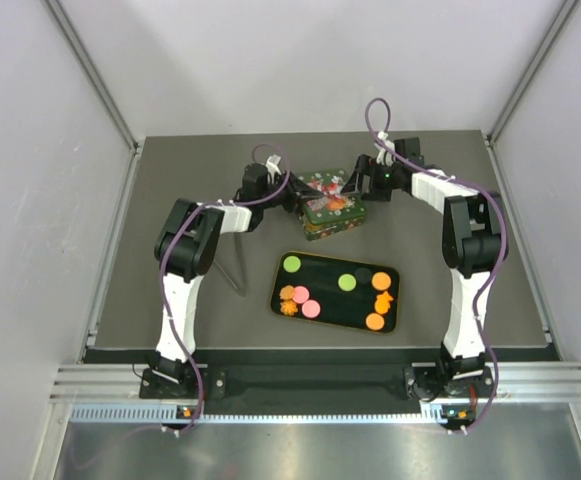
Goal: Pack the cookies
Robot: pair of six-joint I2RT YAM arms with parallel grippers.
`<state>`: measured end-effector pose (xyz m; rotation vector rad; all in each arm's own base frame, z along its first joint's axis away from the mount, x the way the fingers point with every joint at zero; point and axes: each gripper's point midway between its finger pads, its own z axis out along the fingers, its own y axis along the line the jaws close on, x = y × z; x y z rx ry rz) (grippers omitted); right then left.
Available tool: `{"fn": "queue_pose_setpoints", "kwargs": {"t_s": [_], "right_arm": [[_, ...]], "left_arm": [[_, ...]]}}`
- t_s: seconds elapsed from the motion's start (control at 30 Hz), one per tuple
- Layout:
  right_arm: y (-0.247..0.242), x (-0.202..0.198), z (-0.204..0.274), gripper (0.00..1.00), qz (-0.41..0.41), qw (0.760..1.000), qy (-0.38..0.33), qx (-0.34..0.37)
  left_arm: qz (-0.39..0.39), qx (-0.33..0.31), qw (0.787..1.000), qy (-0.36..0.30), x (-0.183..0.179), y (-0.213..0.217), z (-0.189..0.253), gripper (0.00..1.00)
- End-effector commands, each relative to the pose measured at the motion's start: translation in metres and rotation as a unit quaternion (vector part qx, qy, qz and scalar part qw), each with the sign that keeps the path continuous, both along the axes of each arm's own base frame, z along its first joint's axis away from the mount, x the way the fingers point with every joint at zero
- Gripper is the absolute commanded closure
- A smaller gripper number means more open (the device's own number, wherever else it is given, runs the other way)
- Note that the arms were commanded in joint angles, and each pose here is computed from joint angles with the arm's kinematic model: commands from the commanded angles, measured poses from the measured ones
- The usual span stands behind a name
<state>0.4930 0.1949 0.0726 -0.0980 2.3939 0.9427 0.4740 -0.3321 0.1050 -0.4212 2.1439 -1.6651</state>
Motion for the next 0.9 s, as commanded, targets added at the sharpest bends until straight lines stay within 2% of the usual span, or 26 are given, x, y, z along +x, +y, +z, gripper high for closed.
{"fn": "queue_pose_setpoints", "kwargs": {"t_s": [0.0,0.13,0.37,0.87], "right_arm": [[0.010,0.011,0.007,0.13,0.019,0.999,-0.030,-0.001],[0.011,0.011,0.007,0.12,0.020,0.999,-0.030,-0.001],[0.013,0.010,0.009,0.09,0.026,0.999,-0.033,0.000],[0.035,-0.001,0.018,0.04,0.073,0.996,-0.049,0.023]], "left_arm": [[0.001,0.000,0.999,-0.051,-0.002,0.009,0.035,0.70],[0.002,0.009,0.999,-0.049,-0.006,0.013,0.031,0.71],[0.007,0.043,0.998,-0.043,-0.013,0.021,0.024,0.59],[0.023,0.137,0.990,-0.018,-0.015,0.048,0.008,0.51]]}}
